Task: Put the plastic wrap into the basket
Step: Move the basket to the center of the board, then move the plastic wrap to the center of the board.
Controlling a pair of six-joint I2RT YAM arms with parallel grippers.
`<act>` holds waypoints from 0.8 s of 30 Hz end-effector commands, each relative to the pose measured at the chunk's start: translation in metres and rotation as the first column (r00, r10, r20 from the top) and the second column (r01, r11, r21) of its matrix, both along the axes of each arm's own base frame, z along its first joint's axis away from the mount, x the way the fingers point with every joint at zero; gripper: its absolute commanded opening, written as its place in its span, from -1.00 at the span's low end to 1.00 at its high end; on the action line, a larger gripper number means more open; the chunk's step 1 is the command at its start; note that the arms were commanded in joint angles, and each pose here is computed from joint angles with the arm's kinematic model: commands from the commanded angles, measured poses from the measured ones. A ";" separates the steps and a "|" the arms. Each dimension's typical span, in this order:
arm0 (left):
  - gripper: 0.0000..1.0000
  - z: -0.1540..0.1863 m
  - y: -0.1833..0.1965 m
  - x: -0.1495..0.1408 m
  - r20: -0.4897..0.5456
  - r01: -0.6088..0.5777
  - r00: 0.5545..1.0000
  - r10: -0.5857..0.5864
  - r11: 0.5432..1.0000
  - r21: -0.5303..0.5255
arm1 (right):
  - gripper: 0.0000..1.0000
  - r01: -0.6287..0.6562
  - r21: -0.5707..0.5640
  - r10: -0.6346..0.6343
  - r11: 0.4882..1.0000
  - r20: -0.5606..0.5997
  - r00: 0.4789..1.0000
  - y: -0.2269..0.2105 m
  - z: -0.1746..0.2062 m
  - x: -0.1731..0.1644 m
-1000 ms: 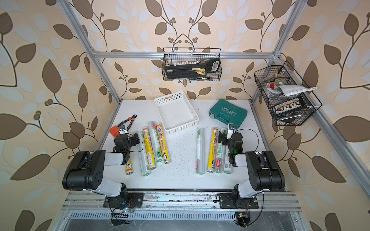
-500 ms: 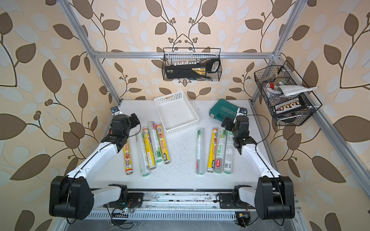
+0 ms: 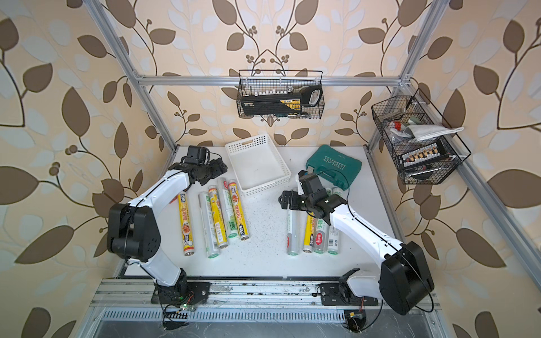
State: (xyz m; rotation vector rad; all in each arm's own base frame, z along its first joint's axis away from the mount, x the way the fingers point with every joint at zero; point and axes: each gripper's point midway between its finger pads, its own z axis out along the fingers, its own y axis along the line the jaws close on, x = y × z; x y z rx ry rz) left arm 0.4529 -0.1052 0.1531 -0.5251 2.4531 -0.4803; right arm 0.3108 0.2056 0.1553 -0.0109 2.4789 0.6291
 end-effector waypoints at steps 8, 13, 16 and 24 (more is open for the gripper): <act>0.46 -0.023 -0.042 0.029 -0.111 0.062 0.992 -0.068 0.997 -0.054 | 0.81 -0.085 0.002 0.085 0.996 -0.070 0.994 0.060 -0.032 -0.015; 0.34 -0.030 -0.048 0.040 -0.115 0.065 0.991 -0.071 0.996 -0.057 | 0.67 -0.105 -0.001 0.104 0.995 -0.117 0.988 0.071 -0.056 -0.014; 0.27 -0.036 -0.051 0.045 -0.121 0.068 0.990 -0.075 0.996 -0.059 | 0.62 -0.105 -0.017 0.102 0.994 -0.141 0.985 0.072 -0.068 -0.014; 0.04 -0.053 -0.054 0.052 -0.149 0.074 0.985 -0.082 0.995 -0.061 | 0.61 -0.076 -0.104 0.060 0.992 -0.151 0.987 0.057 -0.084 -0.013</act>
